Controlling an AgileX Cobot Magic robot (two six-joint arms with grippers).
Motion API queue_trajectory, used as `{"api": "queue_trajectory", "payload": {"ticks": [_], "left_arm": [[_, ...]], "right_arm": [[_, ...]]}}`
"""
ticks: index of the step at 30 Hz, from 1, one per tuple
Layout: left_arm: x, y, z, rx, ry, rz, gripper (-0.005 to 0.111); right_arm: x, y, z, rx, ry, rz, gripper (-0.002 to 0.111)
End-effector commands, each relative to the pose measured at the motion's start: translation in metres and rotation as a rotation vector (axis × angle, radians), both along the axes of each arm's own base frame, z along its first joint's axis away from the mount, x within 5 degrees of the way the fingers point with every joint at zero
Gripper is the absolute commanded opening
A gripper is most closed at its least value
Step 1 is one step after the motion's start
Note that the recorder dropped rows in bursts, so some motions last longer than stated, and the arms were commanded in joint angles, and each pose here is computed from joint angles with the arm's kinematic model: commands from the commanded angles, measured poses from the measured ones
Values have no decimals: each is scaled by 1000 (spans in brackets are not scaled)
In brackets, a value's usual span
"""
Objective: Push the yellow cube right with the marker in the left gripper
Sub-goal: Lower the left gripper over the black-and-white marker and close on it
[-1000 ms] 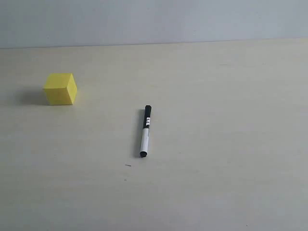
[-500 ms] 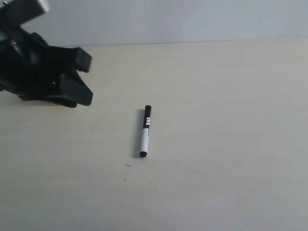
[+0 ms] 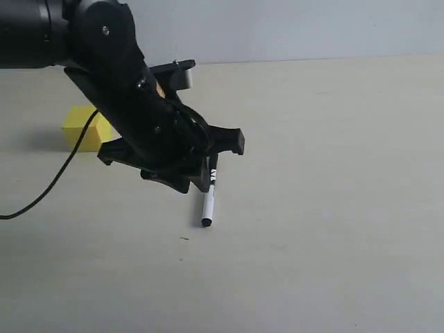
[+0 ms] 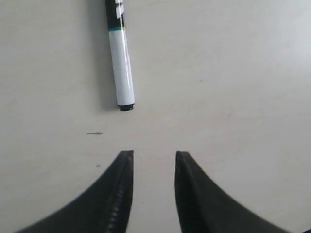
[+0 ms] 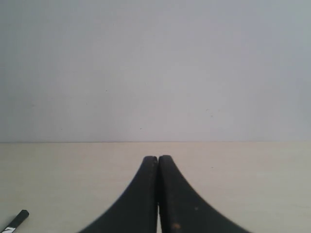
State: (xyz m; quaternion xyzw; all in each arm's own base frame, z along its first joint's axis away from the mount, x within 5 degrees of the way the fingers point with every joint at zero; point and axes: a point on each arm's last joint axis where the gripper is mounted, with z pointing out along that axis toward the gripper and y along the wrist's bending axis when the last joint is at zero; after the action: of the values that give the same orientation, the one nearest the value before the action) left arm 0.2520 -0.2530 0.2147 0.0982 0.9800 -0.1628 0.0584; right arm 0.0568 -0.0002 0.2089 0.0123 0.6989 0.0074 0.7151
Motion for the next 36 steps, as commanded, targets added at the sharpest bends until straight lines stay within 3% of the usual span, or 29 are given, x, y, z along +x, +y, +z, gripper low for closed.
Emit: {"api": "queue_trajectory", "payload": {"ticks": [1, 5, 8, 15, 36], "left_arm": [[6, -14, -6, 15, 77, 5, 37], [16, -30, -6, 25, 80, -11, 49], [25, -38, -10, 55, 68, -12, 49], [41, -41, -34, 269, 136, -11, 49], [56, -54, -83, 268, 116, 9, 49]], "right_arm": [[0, 0, -1, -4, -7, -6, 0], [0, 0, -1, -4, -7, -6, 0], [0, 0, -1, -4, -7, -6, 0], [0, 0, -1, -4, -7, -6, 0], [0, 0, -1, -4, -7, -6, 0]]}}
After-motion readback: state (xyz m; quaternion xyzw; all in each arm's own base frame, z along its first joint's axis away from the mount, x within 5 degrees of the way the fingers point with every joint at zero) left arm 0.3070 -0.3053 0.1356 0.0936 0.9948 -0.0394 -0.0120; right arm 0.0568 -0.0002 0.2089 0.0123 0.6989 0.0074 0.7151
